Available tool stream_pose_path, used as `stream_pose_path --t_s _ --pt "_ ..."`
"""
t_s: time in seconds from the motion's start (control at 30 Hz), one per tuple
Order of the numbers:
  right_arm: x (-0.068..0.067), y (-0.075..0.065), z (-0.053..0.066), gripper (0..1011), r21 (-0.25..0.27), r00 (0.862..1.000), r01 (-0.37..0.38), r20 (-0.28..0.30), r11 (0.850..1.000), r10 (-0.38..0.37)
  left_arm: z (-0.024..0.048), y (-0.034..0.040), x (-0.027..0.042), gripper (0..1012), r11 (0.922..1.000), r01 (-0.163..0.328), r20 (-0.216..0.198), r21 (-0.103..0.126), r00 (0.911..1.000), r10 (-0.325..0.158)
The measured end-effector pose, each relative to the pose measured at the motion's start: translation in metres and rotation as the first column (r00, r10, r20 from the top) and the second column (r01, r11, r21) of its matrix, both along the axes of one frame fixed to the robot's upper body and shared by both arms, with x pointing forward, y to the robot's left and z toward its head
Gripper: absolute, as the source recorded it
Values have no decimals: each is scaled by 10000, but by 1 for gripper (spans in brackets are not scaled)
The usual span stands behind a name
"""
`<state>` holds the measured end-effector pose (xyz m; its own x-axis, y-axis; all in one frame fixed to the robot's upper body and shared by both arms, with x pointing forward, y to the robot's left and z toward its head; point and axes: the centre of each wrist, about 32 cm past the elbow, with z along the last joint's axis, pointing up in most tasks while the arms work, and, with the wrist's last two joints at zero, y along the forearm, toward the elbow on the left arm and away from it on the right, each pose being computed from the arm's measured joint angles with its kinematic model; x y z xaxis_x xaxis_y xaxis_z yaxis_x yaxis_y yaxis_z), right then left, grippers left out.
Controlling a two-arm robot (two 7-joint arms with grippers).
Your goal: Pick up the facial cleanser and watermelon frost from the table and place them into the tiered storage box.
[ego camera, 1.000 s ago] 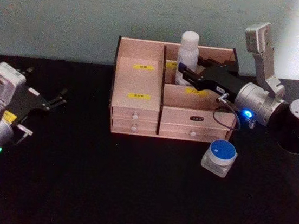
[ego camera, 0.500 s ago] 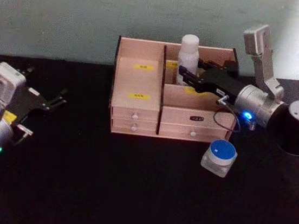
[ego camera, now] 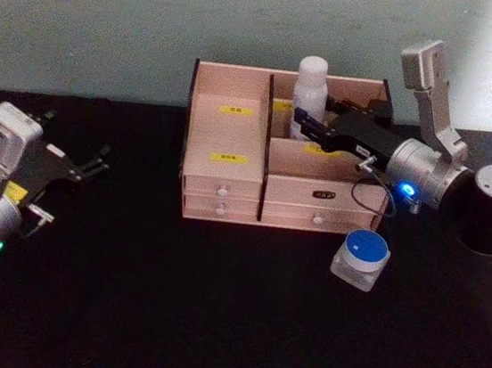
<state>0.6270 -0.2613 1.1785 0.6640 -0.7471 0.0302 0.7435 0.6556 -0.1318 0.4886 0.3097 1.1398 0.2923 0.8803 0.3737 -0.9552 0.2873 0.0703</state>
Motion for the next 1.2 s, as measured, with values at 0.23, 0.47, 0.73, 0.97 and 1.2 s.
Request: stream_pose_path --t_s 0.23,0.47,0.73,0.97,1.2 --pt "0 0 2 791 8 10000 -1 4 10000 1 0 0 0 1001 10000 0 0 0 10000 0" --pt "0 0 2 968 14 10000 0 3 10000 0 0 0 0 1001 10000 -1 0 0 10000 1" --pt "-84 -27 83 1002 73 9992 61 384 10000 -64 0 0 0 1001 10000 0 0 0 10000 0" --pt "-343 -155 230 1003 259 9968 178 768 9995 -197 0 0 0 1001 10000 0 0 0 10000 0" --pt "-696 -282 294 1002 195 9976 167 664 9997 -179 0 0 0 1001 10000 0 0 0 10000 0"
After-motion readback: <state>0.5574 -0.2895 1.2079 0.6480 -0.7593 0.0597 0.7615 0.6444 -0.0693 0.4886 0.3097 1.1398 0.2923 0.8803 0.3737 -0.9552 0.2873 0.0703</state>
